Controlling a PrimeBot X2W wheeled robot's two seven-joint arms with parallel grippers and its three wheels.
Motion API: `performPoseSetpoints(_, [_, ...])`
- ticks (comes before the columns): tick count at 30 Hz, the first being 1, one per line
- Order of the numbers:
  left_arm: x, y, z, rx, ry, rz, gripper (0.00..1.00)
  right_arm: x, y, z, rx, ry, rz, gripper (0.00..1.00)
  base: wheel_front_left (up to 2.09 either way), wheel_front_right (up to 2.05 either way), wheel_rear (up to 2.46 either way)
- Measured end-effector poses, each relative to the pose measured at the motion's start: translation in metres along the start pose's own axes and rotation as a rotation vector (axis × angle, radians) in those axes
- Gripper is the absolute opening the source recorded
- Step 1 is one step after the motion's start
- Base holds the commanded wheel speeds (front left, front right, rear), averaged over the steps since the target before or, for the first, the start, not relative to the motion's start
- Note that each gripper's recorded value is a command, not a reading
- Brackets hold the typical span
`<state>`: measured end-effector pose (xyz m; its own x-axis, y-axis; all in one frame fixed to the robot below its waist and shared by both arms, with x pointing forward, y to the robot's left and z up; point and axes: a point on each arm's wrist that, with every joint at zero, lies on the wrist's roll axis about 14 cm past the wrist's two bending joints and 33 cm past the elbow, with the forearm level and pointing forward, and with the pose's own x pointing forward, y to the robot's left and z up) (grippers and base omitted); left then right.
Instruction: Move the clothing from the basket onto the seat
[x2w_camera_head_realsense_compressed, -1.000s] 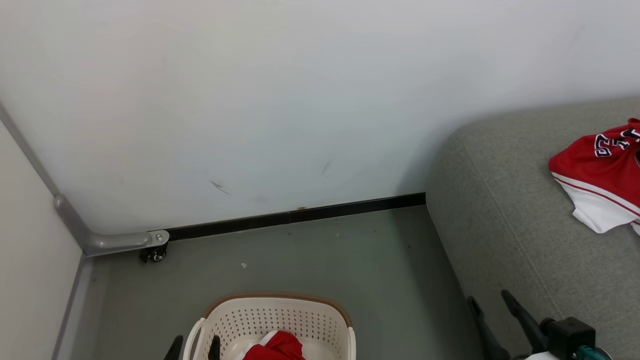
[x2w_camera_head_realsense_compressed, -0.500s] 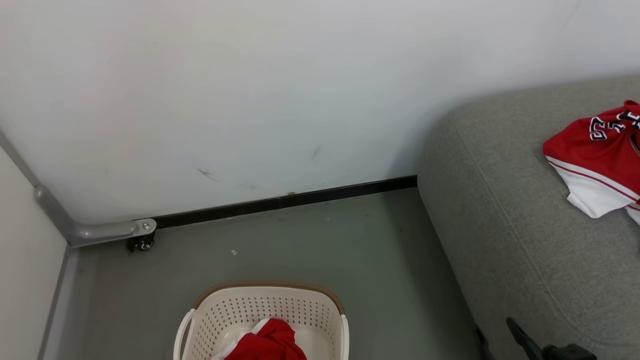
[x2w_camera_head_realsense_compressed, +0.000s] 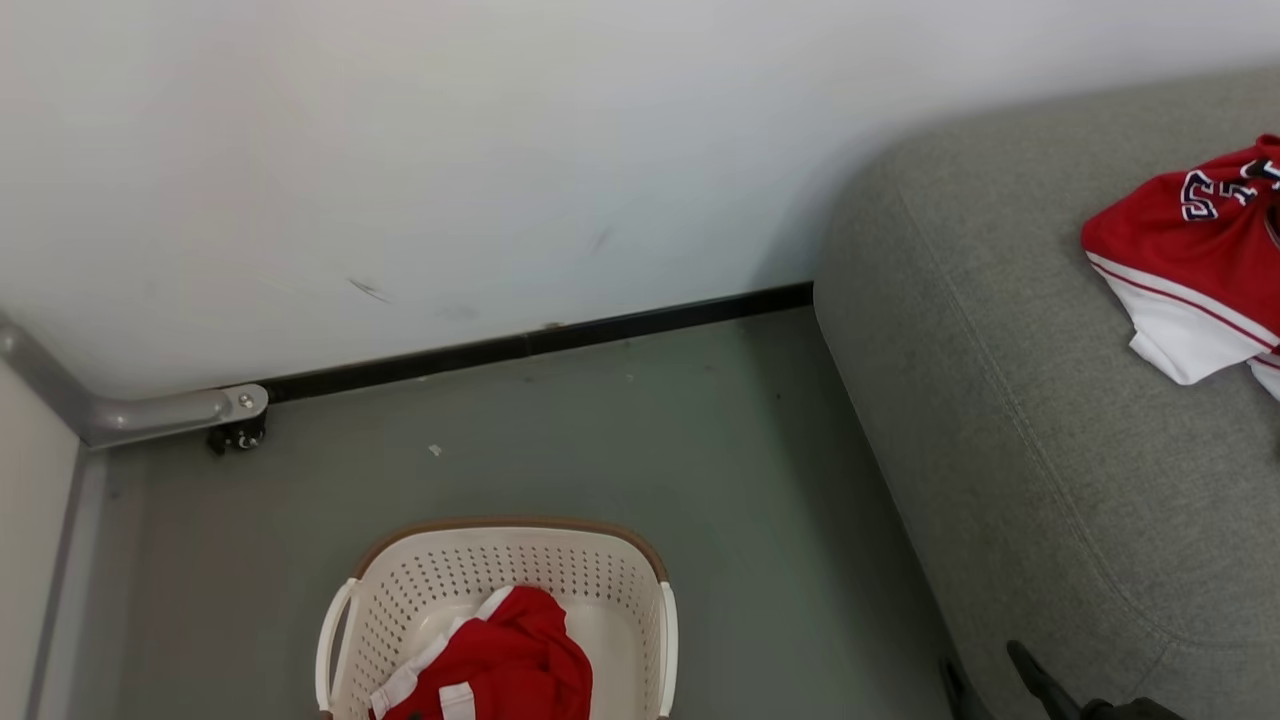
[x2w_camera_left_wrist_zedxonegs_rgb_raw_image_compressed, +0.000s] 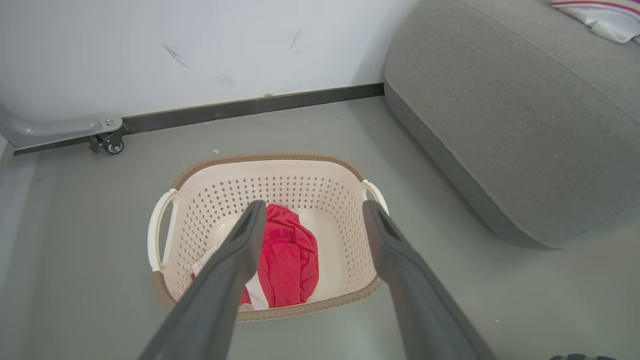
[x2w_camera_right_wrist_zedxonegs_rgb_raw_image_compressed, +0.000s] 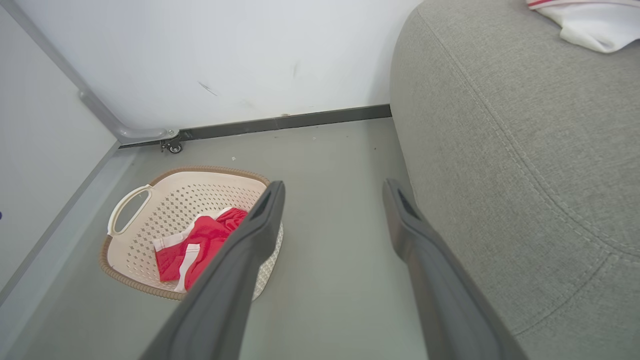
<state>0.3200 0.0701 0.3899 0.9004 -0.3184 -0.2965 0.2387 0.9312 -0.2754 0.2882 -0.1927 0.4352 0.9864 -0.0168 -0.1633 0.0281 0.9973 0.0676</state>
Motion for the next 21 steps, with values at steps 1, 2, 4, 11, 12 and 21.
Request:
performPoseSetpoints(1, [0.005, -0.002, -0.005, 0.025, 0.021, -0.017, 1.00, 0.001, -0.001, -0.001, 0.000, 0.008, -0.005, 1.00, 0.00, 0.00, 0.00])
performPoseSetpoints(2, [0.009, -0.003, -0.006, 0.033, 0.028, -0.030, 1.00, 0.002, -0.001, -0.002, -0.002, 0.011, -0.005, 1.00, 0.00, 0.00, 0.00])
performPoseSetpoints(4, [0.016, -0.003, -0.007, 0.046, 0.040, -0.044, 1.00, 0.003, -0.001, -0.004, -0.006, 0.023, -0.007, 1.00, 0.00, 0.00, 0.00])
performPoseSetpoints(11, [0.042, -0.001, -0.015, 0.133, 0.087, -0.107, 1.00, 0.011, -0.006, -0.009, 0.011, 0.048, -0.031, 1.00, 0.00, 0.00, 0.00])
performPoseSetpoints(12, [0.046, -0.002, -0.018, 0.138, 0.097, -0.113, 1.00, 0.015, -0.006, -0.006, 0.010, 0.041, -0.032, 1.00, 0.00, 0.00, 0.00])
performPoseSetpoints(21, [0.073, 0.007, -0.052, 0.209, 0.235, -0.160, 1.00, 0.032, -0.005, -0.012, 0.026, 0.067, -0.034, 1.00, 0.00, 0.00, 0.00])
